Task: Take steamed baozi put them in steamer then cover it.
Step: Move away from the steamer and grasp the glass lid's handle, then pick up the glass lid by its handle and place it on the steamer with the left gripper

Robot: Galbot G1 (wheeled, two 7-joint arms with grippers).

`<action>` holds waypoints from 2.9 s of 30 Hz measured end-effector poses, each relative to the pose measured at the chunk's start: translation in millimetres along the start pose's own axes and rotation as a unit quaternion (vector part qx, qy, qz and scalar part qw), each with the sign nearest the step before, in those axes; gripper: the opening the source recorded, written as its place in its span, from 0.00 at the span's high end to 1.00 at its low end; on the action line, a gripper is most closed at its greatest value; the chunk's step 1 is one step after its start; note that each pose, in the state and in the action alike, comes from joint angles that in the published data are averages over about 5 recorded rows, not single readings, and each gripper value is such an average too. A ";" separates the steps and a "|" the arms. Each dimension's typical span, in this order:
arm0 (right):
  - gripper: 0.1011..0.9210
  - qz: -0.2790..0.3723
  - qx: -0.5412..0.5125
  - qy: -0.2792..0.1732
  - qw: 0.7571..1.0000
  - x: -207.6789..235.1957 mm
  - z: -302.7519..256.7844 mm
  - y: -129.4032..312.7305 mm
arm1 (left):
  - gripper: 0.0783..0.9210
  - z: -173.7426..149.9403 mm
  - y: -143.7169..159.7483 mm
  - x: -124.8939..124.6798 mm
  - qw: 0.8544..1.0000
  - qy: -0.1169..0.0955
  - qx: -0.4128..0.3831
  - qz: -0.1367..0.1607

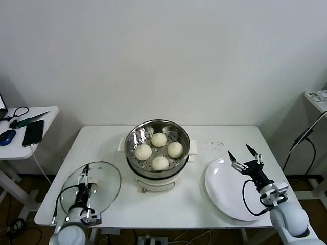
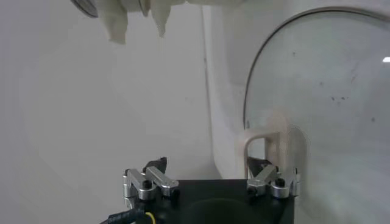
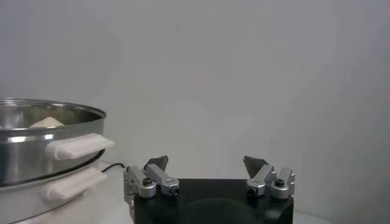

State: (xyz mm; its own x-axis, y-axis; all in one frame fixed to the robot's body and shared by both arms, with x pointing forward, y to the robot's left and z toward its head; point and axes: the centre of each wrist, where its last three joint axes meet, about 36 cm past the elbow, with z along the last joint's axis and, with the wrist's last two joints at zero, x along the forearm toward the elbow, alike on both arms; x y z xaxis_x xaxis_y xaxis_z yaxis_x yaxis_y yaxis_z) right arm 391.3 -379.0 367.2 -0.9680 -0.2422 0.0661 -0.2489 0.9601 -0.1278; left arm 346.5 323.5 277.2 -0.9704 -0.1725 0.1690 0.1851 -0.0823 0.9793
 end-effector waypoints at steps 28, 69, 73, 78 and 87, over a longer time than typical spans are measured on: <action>0.12 -0.005 0.008 0.001 1.000 -3.0 12.3 8.8 | 0.91 4.8 0.3 -4.4 1.000 -0.003 0.019 -0.006; 0.12 -0.005 0.042 0.012 0.999 -13.1 16.9 -8.2 | 0.91 -96.7 188.5 42.6 0.989 0.021 0.036 -0.142; 0.12 -0.003 0.042 0.013 0.999 -12.3 18.7 -8.7 | 0.91 -130.2 199.3 36.5 0.990 0.000 0.041 -0.134; 0.12 0.002 0.043 0.015 0.999 -9.8 21.5 -10.1 | 0.91 -172.1 209.4 30.4 0.990 -0.022 0.049 -0.128; 0.12 0.007 0.046 0.018 0.999 -5.2 26.2 -11.8 | 0.91 -234.7 216.2 17.9 0.990 -0.046 0.062 -0.120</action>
State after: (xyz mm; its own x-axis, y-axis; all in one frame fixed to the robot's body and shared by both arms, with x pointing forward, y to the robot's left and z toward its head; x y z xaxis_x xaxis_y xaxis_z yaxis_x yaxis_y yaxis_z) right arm 398.4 -392.7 342.5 -0.9698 -0.2225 0.0996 -0.2395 0.9459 -0.2190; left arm 405.6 72.2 465.7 -0.9952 -0.0727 -0.0659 -0.0669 0.0112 0.9977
